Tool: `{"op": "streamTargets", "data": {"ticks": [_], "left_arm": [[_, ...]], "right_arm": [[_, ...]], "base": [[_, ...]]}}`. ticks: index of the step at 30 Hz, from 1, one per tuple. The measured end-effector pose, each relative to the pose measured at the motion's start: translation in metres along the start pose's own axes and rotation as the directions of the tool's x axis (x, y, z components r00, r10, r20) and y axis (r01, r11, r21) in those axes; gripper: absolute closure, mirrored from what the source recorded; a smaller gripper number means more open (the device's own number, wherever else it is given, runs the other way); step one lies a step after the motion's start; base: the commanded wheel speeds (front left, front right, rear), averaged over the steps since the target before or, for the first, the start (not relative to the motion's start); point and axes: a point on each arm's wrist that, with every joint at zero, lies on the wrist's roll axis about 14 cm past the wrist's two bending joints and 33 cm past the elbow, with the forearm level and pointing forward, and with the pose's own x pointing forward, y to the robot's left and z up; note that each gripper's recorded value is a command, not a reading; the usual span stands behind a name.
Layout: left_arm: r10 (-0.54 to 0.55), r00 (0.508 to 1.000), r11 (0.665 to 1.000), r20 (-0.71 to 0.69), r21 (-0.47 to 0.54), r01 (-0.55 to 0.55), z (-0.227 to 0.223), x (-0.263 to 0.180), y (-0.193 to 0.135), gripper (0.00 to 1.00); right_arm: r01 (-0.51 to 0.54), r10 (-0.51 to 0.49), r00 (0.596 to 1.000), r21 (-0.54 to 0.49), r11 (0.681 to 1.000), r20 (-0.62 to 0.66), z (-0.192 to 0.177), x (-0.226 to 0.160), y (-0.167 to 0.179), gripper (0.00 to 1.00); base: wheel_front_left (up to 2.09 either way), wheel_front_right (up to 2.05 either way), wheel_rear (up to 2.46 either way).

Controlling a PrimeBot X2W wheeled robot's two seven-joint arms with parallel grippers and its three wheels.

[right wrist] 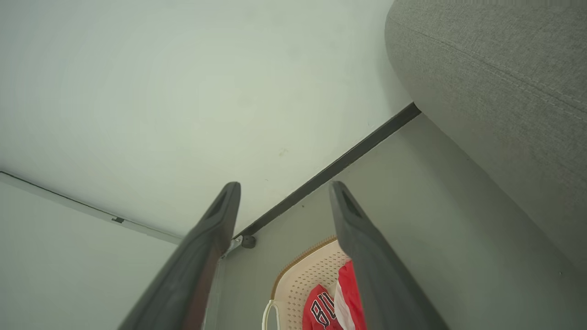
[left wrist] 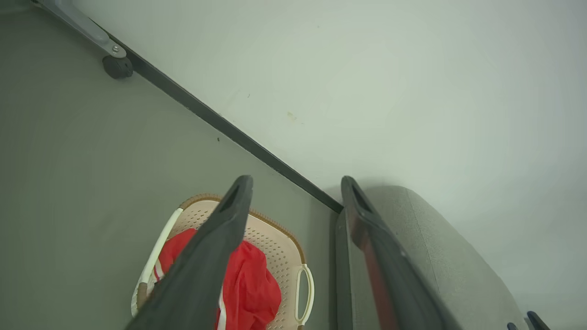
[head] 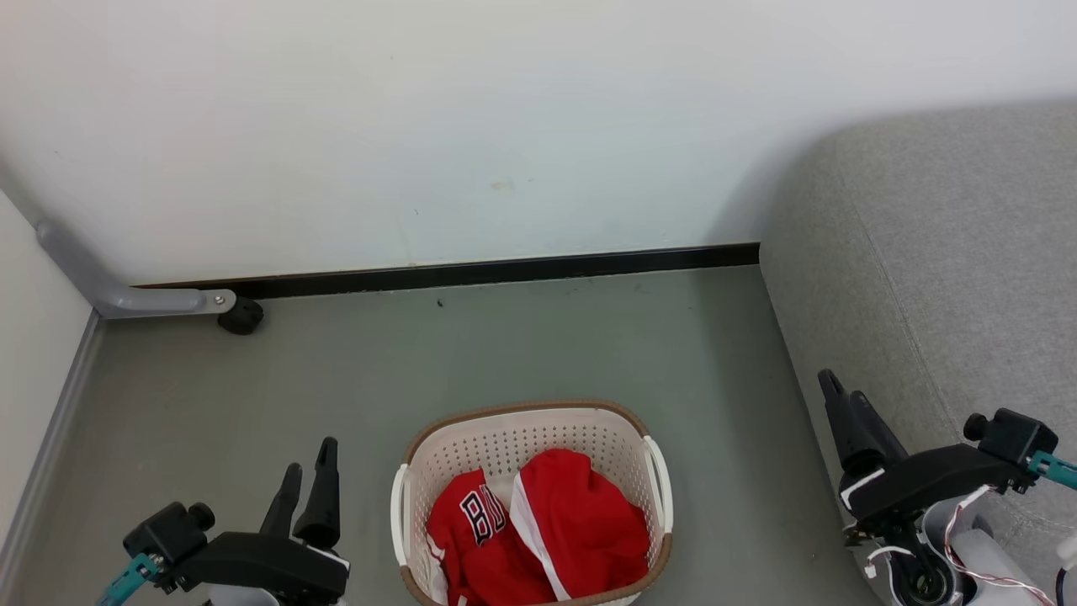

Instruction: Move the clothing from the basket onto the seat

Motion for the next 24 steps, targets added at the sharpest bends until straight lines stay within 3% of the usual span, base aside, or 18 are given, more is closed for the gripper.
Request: {"op": "streamTargets", "data": {"ticks": [10, 24], "left_arm": [[-0.006, 1.000, 0.972, -0.013, 0.235, 0.009, -0.002, 0.002, -0.003, 0.00], [-0.027, 1.000, 0.860, -0.008, 0.509, 0.027, -0.001, 0.004, -0.007, 0.00]], "right_arm": [[-0.038, 0.030, 0.999, -0.213, 0.976, -0.042, -0.007, 0.007, 0.006, 0.00], [-0.083, 0.046, 0.995, -0.456, 0.886, -0.092, -0.015, 0.012, 0.008, 0.00]], "base": [[0.00, 0.00, 0.00], [0.00, 0.00, 0.00]]}}
